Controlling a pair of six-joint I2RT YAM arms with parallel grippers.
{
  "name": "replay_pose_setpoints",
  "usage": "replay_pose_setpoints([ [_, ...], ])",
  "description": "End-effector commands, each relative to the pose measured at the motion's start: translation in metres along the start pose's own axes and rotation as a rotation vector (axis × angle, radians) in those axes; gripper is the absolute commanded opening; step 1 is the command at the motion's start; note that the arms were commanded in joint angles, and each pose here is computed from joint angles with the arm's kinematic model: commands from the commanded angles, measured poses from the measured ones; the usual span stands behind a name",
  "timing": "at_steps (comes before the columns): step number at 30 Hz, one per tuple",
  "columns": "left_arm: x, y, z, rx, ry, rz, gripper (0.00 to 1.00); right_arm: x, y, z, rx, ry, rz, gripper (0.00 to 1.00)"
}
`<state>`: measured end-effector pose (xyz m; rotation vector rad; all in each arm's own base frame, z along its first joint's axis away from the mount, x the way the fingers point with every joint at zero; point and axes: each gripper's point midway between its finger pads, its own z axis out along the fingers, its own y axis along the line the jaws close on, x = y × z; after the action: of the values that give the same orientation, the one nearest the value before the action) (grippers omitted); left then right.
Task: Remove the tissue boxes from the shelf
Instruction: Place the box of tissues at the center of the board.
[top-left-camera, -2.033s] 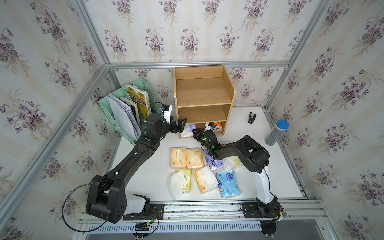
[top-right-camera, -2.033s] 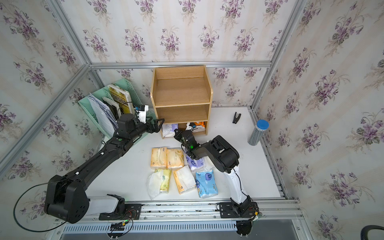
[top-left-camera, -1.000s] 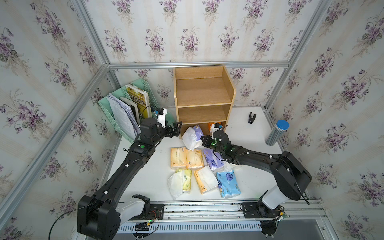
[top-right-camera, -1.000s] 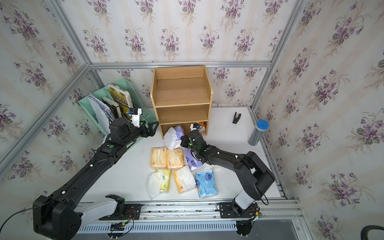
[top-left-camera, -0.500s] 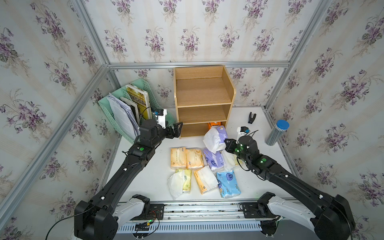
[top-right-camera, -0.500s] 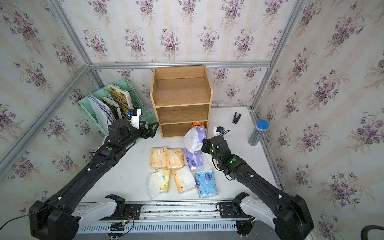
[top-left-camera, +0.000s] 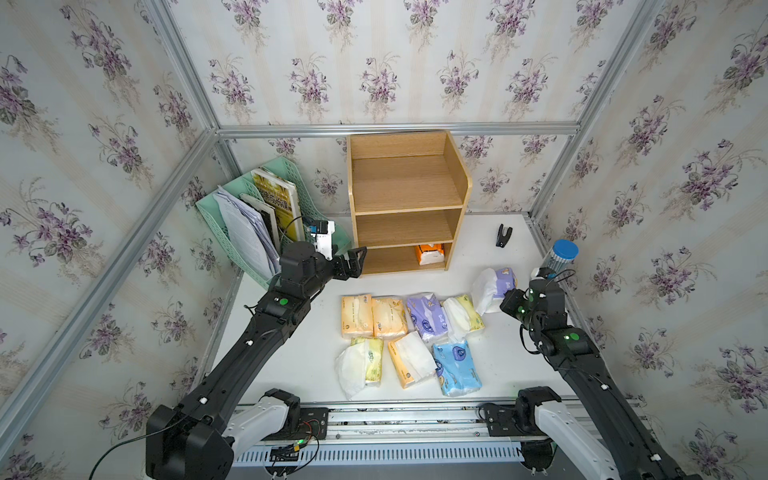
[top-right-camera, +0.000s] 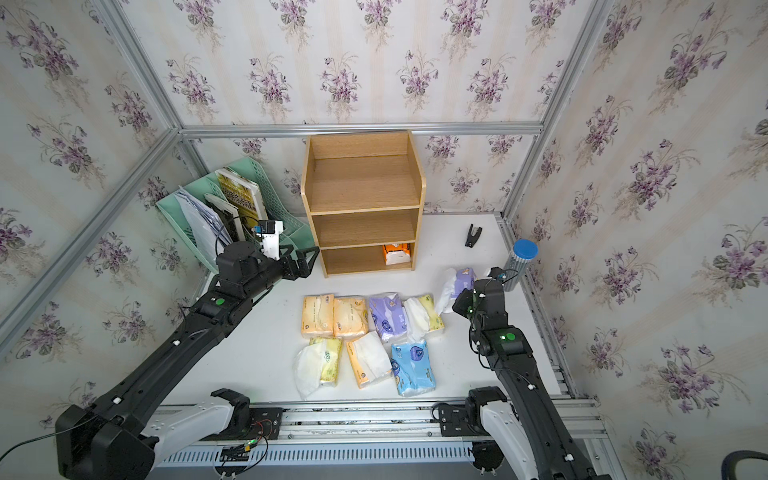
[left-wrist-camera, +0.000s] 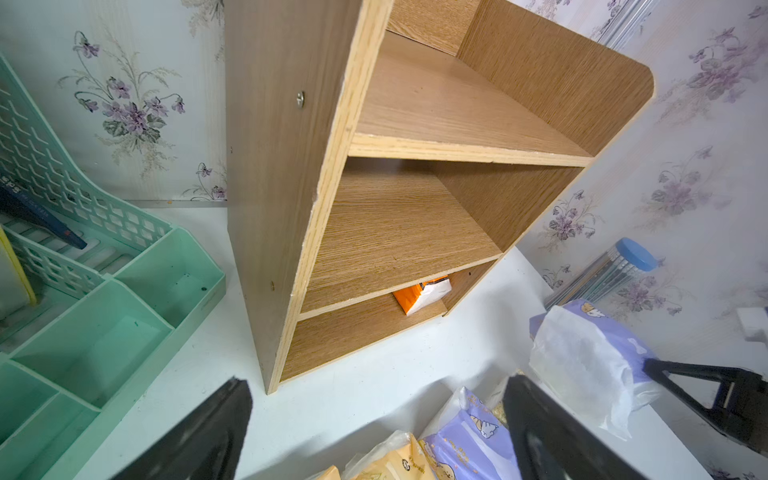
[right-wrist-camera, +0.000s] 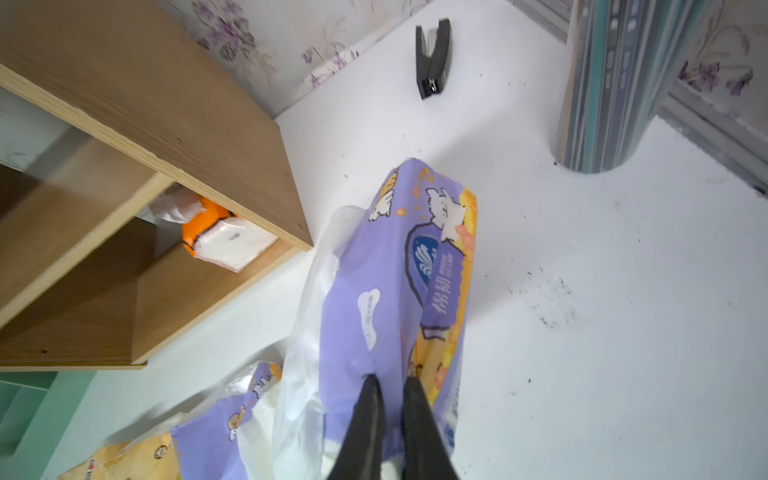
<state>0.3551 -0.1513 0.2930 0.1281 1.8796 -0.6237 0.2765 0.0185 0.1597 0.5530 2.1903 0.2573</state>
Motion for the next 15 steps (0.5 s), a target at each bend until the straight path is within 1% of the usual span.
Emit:
replay_pose_setpoints([
  [1, -0.006, -0.002, -0.002, 0.003, -0.020, 0.009, 0.99, 0.006, -0.011, 0.009, 0.051, 0.026, -0.011, 0.00],
  [6, -0.006, -0.002, -0.007, -0.001, -0.023, 0.021, 0.99, 0.029, -0.030, 0.026, 0.122, 0.083, 0.022, 0.00],
  [7, -0.006, -0.003, -0.008, 0.000, -0.022, 0.024, 0.99, 0.032, -0.036, 0.027, 0.149, 0.088, 0.035, 0.12],
  [8, -0.006, -0.003, -0.009, 0.000, -0.024, 0.027, 0.99, 0.034, -0.040, 0.027, 0.169, 0.088, 0.048, 0.29],
  [9, -0.006, -0.003, -0.009, 0.001, -0.021, 0.027, 0.99, 0.035, -0.045, 0.026, 0.196, 0.086, 0.063, 0.42],
  [11, -0.005, -0.003, -0.010, 0.002, -0.020, 0.026, 0.99, 0.031, -0.048, 0.023, 0.222, 0.075, 0.081, 0.54],
  [13, -0.006, -0.004, -0.010, 0.007, -0.021, 0.028, 0.99, 0.020, -0.045, 0.018, 0.216, 0.046, 0.087, 0.72],
  [14, -0.005, -0.004, -0.010, 0.006, -0.021, 0.027, 0.99, 0.014, -0.042, 0.015, 0.211, 0.030, 0.089, 0.83],
  [15, -0.005, -0.005, -0.011, 0.009, -0.022, 0.027, 0.99, 0.007, -0.038, 0.013, 0.200, 0.013, 0.087, 0.85],
])
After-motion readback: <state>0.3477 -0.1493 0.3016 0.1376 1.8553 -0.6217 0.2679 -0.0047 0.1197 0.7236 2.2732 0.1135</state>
